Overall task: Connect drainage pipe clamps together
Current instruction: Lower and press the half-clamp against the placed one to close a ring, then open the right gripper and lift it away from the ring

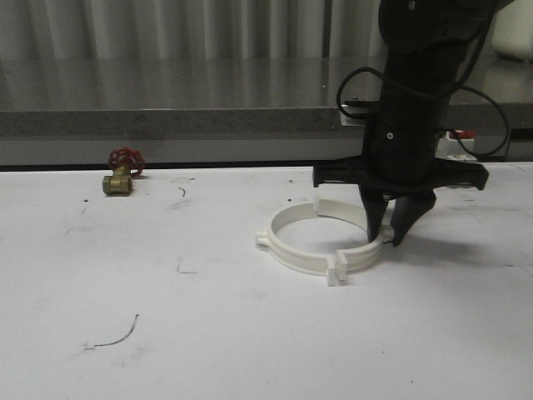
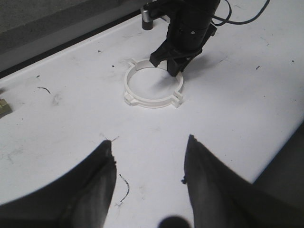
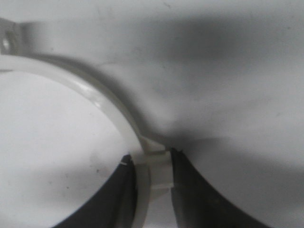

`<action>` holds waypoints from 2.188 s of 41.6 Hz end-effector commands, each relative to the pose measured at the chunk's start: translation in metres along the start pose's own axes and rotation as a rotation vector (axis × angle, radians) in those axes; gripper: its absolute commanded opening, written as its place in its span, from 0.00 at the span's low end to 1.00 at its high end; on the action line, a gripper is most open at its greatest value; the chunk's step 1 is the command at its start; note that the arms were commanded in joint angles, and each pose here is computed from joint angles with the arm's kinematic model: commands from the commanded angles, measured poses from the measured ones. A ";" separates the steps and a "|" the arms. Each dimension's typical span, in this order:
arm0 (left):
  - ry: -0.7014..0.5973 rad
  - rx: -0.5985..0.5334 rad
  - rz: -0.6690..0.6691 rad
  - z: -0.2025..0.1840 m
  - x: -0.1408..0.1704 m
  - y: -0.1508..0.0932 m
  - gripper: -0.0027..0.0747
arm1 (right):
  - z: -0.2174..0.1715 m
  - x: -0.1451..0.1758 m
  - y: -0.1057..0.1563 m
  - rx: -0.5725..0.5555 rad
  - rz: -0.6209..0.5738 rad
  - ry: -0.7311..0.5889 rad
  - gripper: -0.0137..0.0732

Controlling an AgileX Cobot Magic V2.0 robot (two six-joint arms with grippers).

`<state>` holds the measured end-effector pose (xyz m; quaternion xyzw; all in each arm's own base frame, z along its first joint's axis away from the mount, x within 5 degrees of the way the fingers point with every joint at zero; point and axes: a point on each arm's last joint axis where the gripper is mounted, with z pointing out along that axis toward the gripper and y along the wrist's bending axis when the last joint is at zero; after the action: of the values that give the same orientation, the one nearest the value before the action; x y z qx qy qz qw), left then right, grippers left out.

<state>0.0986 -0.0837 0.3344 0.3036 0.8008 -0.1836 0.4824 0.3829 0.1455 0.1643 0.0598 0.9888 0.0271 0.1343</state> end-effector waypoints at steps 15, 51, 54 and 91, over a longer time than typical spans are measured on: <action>-0.098 -0.002 -0.012 -0.005 -0.013 0.000 0.47 | -0.022 -0.007 0.009 -0.060 0.015 -0.060 0.35; -0.098 -0.002 -0.012 -0.005 -0.013 0.000 0.47 | -0.048 -0.011 0.010 -0.107 0.020 -0.134 0.55; -0.098 -0.002 -0.012 -0.005 -0.013 0.000 0.47 | -0.065 -0.013 0.006 -0.105 -0.002 -0.175 0.55; -0.098 -0.002 -0.012 -0.005 -0.013 0.000 0.47 | -0.257 0.153 -0.109 -0.232 -0.348 -0.824 0.55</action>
<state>0.0986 -0.0837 0.3344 0.3036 0.8008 -0.1836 0.4824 0.1757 0.0534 0.3552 -0.1197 0.8737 0.0804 0.4647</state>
